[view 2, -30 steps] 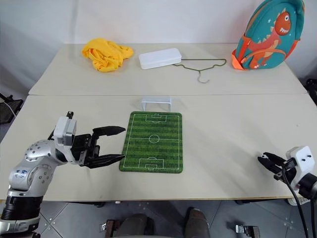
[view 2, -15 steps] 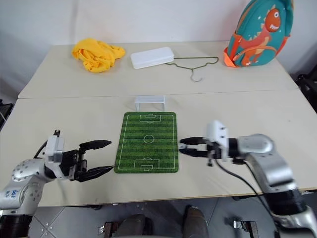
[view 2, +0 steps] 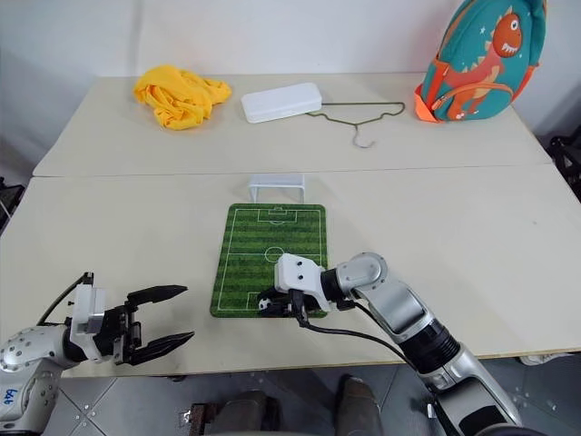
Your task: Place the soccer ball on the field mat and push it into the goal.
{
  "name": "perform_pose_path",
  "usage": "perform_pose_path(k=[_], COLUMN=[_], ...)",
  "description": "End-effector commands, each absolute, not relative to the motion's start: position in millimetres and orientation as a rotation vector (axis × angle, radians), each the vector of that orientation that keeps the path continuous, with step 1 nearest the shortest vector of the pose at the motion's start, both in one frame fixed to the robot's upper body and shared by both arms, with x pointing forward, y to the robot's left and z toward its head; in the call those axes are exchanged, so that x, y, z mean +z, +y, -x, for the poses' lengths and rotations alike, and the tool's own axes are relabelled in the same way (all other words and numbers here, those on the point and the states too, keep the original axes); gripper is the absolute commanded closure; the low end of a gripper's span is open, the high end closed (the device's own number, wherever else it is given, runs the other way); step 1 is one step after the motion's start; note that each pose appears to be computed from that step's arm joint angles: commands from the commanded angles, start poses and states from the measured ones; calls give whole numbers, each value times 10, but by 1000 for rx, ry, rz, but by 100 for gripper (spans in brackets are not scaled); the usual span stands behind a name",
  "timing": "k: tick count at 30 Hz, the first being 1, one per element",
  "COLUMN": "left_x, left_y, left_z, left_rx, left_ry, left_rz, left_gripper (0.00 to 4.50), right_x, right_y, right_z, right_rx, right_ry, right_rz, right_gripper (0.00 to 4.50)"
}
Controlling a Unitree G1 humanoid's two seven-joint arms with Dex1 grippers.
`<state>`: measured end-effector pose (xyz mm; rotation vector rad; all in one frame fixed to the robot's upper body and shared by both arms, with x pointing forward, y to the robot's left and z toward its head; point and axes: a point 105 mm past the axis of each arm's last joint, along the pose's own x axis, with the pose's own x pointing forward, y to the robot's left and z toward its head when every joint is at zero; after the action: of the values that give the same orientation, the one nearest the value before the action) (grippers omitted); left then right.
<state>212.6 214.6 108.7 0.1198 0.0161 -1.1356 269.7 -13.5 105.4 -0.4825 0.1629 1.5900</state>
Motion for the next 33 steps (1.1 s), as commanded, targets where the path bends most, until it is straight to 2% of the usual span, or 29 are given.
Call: perform_pose_path(k=[1,14,16,23,27,33], left_x=[1151,1177,1172,1157,1146,1122], left_y=[2143,2145,2145,2158,2160,2188], left_z=[-2099,-2143,-2147,-2158,-2152,-2127], left_rx=[-1136,-1132,-1132,-1128,-1127,-1127], left_ry=[-10,-27,-28,-32,-32,-28], left_rz=[-149,-152,-152,-144,-141,-130], left_gripper=[0,0,0,0,0,0], right_x=[1108,1071,1051,1091,1167,1452], right_y=[-132,-155,-157,-118,-95,-172], right_z=[-2702,-2853,-2844,-2825,-2842,-2610], right_rx=[1592,1542,1548,1565,1558,1687], right_ry=[134,159,170,109,56,-83], right_rz=[491,461,458,476,465,348], right_gripper=[365,365,291,79,79,79])
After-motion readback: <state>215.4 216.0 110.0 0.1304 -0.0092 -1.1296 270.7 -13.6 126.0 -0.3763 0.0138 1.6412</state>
